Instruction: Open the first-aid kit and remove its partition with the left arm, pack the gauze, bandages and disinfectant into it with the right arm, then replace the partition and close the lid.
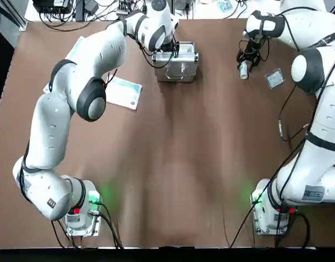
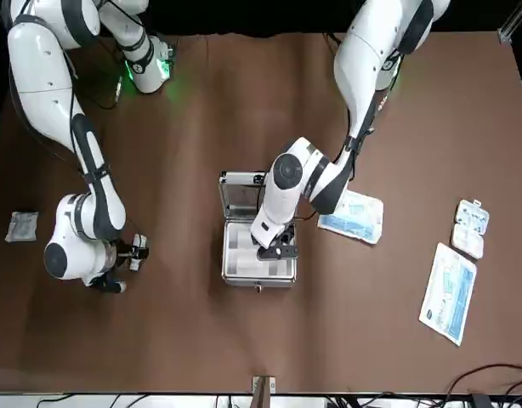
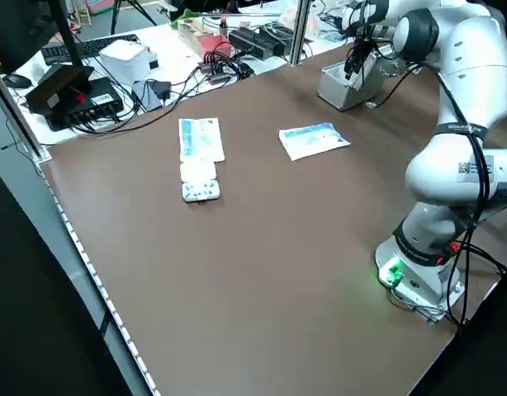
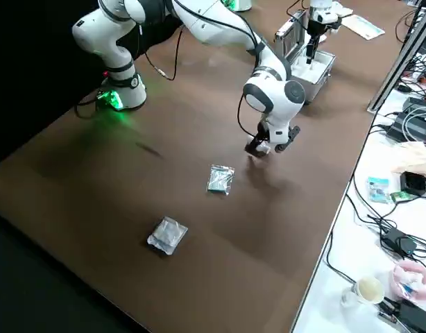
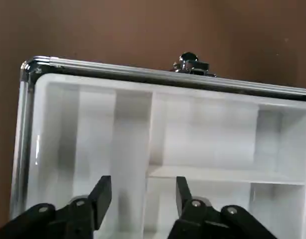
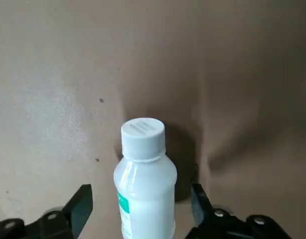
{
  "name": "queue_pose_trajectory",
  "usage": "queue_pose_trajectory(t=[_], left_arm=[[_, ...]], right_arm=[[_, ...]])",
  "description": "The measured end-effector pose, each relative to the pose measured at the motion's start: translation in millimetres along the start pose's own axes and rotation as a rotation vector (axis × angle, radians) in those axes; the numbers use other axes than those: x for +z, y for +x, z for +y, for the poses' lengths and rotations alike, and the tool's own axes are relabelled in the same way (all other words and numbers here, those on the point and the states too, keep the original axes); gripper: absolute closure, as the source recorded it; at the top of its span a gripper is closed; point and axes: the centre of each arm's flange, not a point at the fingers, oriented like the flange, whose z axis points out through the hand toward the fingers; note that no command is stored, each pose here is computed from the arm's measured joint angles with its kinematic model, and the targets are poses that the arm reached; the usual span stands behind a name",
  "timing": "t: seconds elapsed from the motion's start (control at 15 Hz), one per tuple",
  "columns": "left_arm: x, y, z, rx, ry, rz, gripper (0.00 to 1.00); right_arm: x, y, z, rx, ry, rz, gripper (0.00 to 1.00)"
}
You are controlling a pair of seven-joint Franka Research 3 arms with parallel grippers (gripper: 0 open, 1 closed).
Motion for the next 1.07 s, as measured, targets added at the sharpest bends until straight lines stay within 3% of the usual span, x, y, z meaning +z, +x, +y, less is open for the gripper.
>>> queue_pose_trajectory(t=[0.27,1.07], left_arm=[[-0.5,-0.1,0.9,0.003,-0.001,0.001,0.48],[2.5,-5.9,3.3,0.069,0.013,-0.016,0.47]], right_arm=[[0.0,0.0,0.3,0.001,0.000,0.000,0.11],[7.0,1.9,0.3,0.002,0.000,0.002,0.12]])
